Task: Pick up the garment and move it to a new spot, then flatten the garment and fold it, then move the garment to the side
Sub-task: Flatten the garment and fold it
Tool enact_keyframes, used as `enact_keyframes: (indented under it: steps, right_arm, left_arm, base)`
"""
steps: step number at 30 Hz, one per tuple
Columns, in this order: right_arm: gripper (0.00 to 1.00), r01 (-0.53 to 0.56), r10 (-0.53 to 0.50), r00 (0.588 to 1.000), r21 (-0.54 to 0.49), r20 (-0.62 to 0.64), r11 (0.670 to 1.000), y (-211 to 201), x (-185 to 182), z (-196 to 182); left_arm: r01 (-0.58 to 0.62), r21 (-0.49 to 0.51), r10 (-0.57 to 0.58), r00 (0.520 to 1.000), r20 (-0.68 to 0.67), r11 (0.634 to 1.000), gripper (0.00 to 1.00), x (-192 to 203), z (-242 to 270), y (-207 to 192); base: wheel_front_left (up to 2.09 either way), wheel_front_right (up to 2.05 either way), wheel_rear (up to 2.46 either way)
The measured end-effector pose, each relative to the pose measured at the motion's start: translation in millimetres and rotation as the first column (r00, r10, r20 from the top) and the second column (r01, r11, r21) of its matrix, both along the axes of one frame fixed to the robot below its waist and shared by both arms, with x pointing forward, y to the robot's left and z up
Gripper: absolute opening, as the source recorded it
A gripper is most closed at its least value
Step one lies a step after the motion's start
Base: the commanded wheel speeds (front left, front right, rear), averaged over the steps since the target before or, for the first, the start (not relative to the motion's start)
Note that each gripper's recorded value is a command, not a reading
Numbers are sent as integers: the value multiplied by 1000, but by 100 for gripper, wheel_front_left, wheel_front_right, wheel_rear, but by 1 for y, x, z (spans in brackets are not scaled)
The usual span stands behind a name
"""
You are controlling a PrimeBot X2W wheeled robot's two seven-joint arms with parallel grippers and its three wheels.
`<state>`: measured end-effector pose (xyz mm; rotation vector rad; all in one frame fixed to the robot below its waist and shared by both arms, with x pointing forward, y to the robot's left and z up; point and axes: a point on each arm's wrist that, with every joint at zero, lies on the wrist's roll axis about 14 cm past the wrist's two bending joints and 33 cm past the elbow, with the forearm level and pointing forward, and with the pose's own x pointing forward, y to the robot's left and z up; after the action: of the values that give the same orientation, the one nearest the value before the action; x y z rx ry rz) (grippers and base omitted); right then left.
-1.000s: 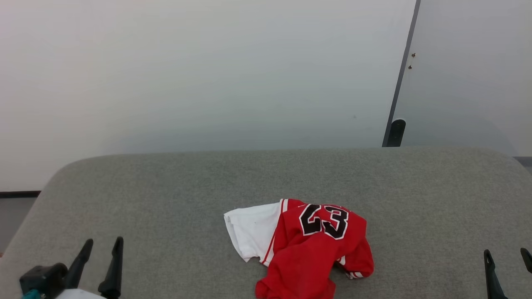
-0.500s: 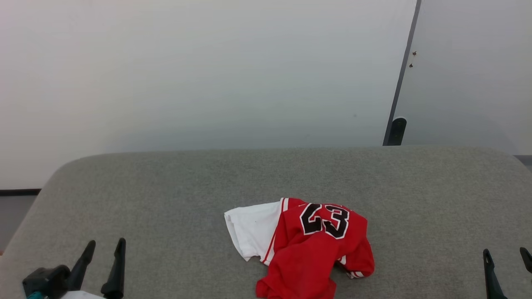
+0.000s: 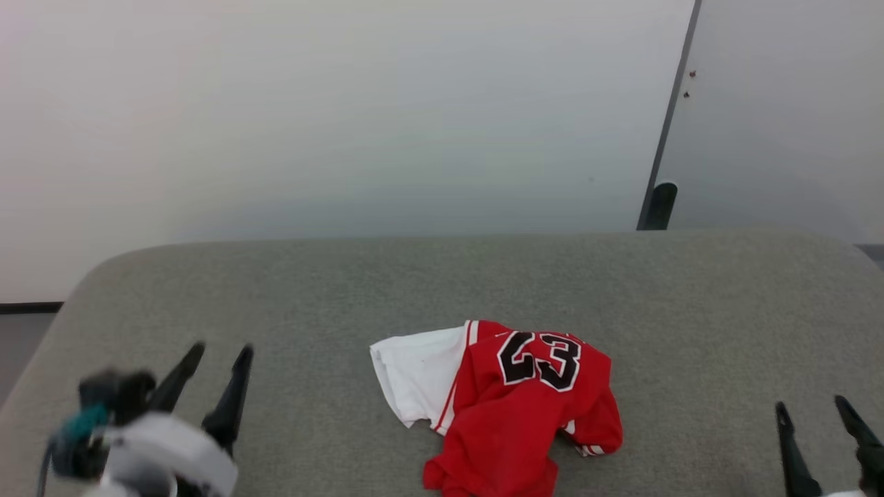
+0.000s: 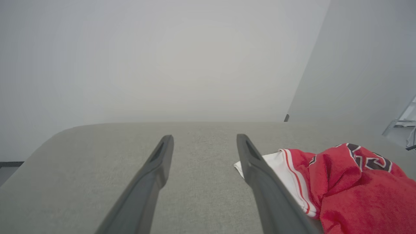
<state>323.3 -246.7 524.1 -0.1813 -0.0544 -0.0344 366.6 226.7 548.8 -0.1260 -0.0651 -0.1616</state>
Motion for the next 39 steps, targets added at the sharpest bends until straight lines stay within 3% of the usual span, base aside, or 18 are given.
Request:
enact_keyframes:
  steps: [7, 11, 17, 23, 33, 39]
  right_arm:
    - [100, -46, 46, 999, 7, 12, 999, 16, 10, 11]
    - [100, -49, 49, 999, 30, 10, 998, 20, 12, 11]
    - [100, -17, 18, 1000, 57, -14, 998, 15, 11, 4]
    - [100, 39, -35, 998, 81, -50, 996, 3, 13, -10]
    - [100, 112, -102, 988, 88, -111, 990, -12, 17, -34]
    - [100, 126, -113, 984, 93, -135, 988, -13, 22, -44]
  left_arm:
    - [200, 57, -191, 973, -129, 978, 100, 42, 28, -43]
    - [299, 54, -274, 923, -271, 953, 100, 65, 25, -68]
    - [380, 34, -305, 790, -531, 924, 100, 90, -7, -87]
    - [388, 26, -240, 619, -748, 921, 100, 104, -59, -96]
    - [410, 22, -158, 398, -904, 912, 100, 112, -127, -112]
    - [412, 37, -106, 318, -942, 911, 100, 113, -155, -110]
  base:
    - [0, 0, 0]
    - [0, 0, 0]
    - [0, 0, 0]
    - [0, 0, 0]
    - [0, 0, 0]
    - [0, 0, 0]
